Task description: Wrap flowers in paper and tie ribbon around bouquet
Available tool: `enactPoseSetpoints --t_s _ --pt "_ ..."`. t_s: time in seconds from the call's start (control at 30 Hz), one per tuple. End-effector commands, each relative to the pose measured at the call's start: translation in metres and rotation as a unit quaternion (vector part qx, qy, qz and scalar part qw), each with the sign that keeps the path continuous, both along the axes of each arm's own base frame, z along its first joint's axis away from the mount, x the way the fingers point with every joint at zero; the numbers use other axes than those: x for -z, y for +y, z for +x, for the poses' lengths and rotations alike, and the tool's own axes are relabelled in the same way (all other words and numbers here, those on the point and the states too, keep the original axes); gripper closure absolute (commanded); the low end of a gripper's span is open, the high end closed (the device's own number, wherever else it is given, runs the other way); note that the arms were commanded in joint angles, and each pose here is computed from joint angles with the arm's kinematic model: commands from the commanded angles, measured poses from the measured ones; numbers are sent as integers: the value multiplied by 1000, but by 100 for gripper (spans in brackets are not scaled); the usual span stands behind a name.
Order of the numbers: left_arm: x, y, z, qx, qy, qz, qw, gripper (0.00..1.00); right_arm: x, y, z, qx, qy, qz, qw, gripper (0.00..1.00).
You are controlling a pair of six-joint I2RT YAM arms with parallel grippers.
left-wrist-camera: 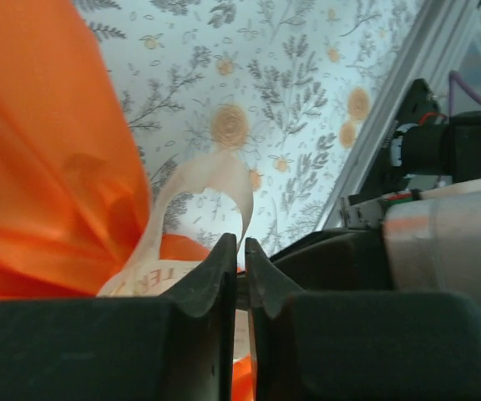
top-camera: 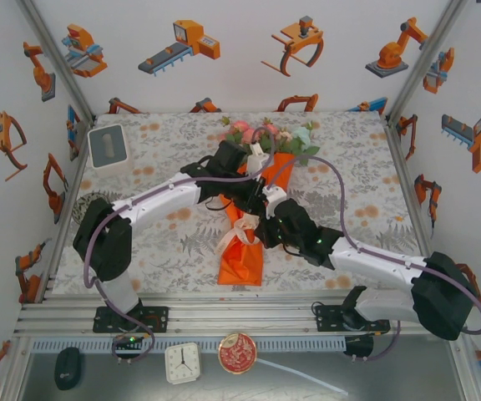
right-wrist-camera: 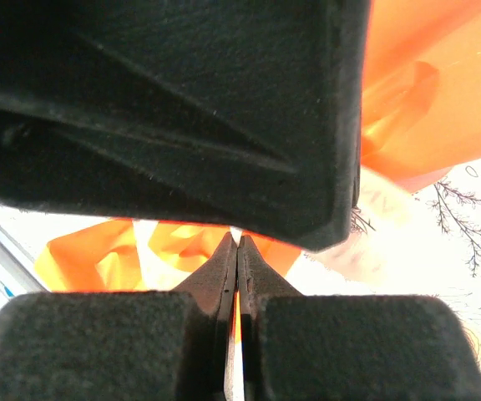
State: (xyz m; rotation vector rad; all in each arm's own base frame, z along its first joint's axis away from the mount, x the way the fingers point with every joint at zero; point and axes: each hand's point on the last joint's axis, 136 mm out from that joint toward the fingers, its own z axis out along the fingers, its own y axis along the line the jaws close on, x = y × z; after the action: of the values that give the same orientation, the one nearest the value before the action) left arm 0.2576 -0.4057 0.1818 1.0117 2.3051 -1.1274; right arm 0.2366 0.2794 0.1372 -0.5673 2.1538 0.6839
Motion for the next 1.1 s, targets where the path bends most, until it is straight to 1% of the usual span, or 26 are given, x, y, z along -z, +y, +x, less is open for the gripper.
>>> enactPoseSetpoints --t_s 0.0,0.13,0.23,0.3,0.33,0.37,0.4,0.47,0.5,0.53,0.6,0.67,0.73,0.83,0.93,1.07 --pt "-26 3 -5 2 -4 -40 999 100 -6 -4 5 15 -7 3 1000 98" --pt "-36 21 12 -57 -21 -41 997 100 -3 -6 4 16 -3 0 1000 98" --pt "-52 39 23 -101 -29 -75 992 100 2 -9 2 15 0 -3 1000 98" --pt "-54 53 29 -128 -44 -78 988 100 4 -10 -1 9 1 -3 1000 98" --pt "-51 59 31 -138 -57 -68 986 98 5 -9 -4 0 2 -1 1000 98" --pt "-44 64 33 -142 -69 -49 986 90 5 -9 -6 -6 3 0 1000 98" --pt "-39 65 32 -136 -77 -29 987 85 6 -9 -9 -13 3 2 1000 97" --pt "-27 63 30 -114 -93 19 989 80 8 -11 -15 -19 8 5 1000 97" --pt "-24 58 26 -94 -100 28 990 77 9 -13 -17 -19 9 6 1000 97" --pt "-23 52 24 -75 -111 32 990 73 11 -16 -19 -17 13 5 1000 97" --pt "-20 46 28 -66 -121 34 990 69 14 -22 -22 -11 18 2 1000 97" --pt "-17 38 33 -42 -135 28 990 65 17 -27 -25 -8 19 2 1000 97" --pt "-10 32 40 -21 -137 36 990 64 15 -29 -28 -8 17 9 1000 97" --pt "6 19 49 10 -116 66 991 64 16 -32 -30 -6 18 10 1000 97" --pt "17 3 36 71 -83 57 992 61 15 -34 -30 -3 16 9 1000 97" --pt "31 -4 19 125 -62 63 988 55 15 -33 -29 -3 15 8 1000 97"
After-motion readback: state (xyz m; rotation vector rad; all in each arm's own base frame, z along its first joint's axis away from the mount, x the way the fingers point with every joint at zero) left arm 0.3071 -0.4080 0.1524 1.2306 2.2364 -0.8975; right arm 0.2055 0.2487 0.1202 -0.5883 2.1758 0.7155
